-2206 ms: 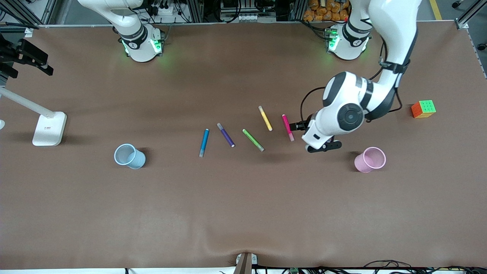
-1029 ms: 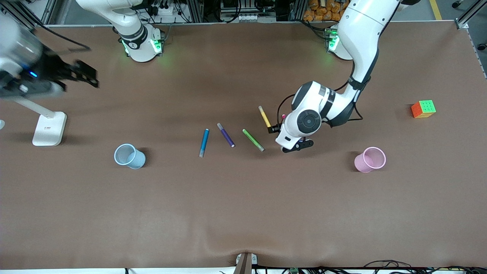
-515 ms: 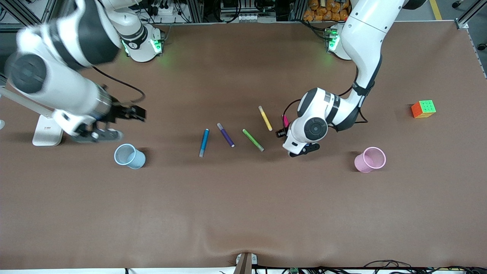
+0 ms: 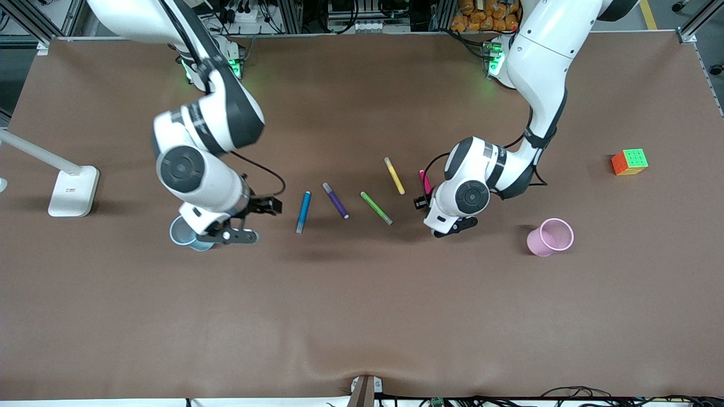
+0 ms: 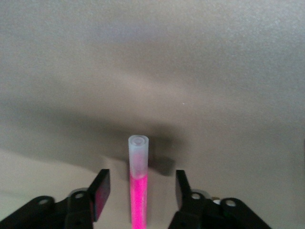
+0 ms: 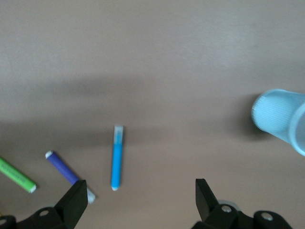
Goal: Place pink and blue markers in matching cups
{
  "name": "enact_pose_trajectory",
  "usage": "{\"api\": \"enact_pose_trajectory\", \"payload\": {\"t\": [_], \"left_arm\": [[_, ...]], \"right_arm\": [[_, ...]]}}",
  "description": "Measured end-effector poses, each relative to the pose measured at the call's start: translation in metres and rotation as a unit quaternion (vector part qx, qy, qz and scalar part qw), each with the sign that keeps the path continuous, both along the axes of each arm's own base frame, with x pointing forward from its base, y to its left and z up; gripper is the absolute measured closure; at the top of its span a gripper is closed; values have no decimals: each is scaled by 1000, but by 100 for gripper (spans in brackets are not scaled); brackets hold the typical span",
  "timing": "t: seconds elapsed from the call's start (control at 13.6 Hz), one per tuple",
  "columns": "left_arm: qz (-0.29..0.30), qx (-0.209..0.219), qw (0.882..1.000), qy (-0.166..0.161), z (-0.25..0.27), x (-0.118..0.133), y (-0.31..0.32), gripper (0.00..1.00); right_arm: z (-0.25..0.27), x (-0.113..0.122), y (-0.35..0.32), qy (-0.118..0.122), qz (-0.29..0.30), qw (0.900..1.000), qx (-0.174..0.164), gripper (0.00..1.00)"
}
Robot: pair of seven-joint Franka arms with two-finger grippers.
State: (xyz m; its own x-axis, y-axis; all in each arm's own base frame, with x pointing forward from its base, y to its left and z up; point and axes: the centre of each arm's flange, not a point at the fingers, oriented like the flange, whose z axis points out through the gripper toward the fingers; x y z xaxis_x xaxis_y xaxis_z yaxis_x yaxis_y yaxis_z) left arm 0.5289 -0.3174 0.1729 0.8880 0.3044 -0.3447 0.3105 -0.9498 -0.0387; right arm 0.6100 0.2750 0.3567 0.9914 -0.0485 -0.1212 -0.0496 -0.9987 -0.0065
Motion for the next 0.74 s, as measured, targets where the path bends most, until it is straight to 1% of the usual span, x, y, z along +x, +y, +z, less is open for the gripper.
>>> {"api": "enact_pose_trajectory", "payload": {"t": [0.07,0.15,0.22,0.29,0.37,0.44,0.51,0.59,0.74], "left_arm": [[1,1,1000,1,-1,0,1,50],[2,1,1000,2,-2,0,2,50],[2,1,1000,2,-3,0,2,54],[2,1,1000,2,-3,0,2,56],[2,1,1000,2,-3,0,2,63],[2,1,1000,2,-3,0,2,63],[2,1,1000,2,-3,0,2,69],[2,1,1000,2,-3,0,2,81],[1,0,1000,1,-2,1,1,83]], "right_arm": [[-18,2,6,-2,-4,1000,-1,0],[-34,3,12,-4,-9,1000,-1,0],[-49,2,20,-4,-13,1000,-3,0],[-63,-1,29,-4,-19,1000,-5,0],[-74,-4,39,-8,-25,1000,-5,0],[-84,-10,48,-14,-30,999,-4,0],[-94,-16,56,-21,-33,999,-2,0],[-105,-22,61,-27,-35,999,0,0],[-125,-33,66,-34,-38,999,2,0]]}}
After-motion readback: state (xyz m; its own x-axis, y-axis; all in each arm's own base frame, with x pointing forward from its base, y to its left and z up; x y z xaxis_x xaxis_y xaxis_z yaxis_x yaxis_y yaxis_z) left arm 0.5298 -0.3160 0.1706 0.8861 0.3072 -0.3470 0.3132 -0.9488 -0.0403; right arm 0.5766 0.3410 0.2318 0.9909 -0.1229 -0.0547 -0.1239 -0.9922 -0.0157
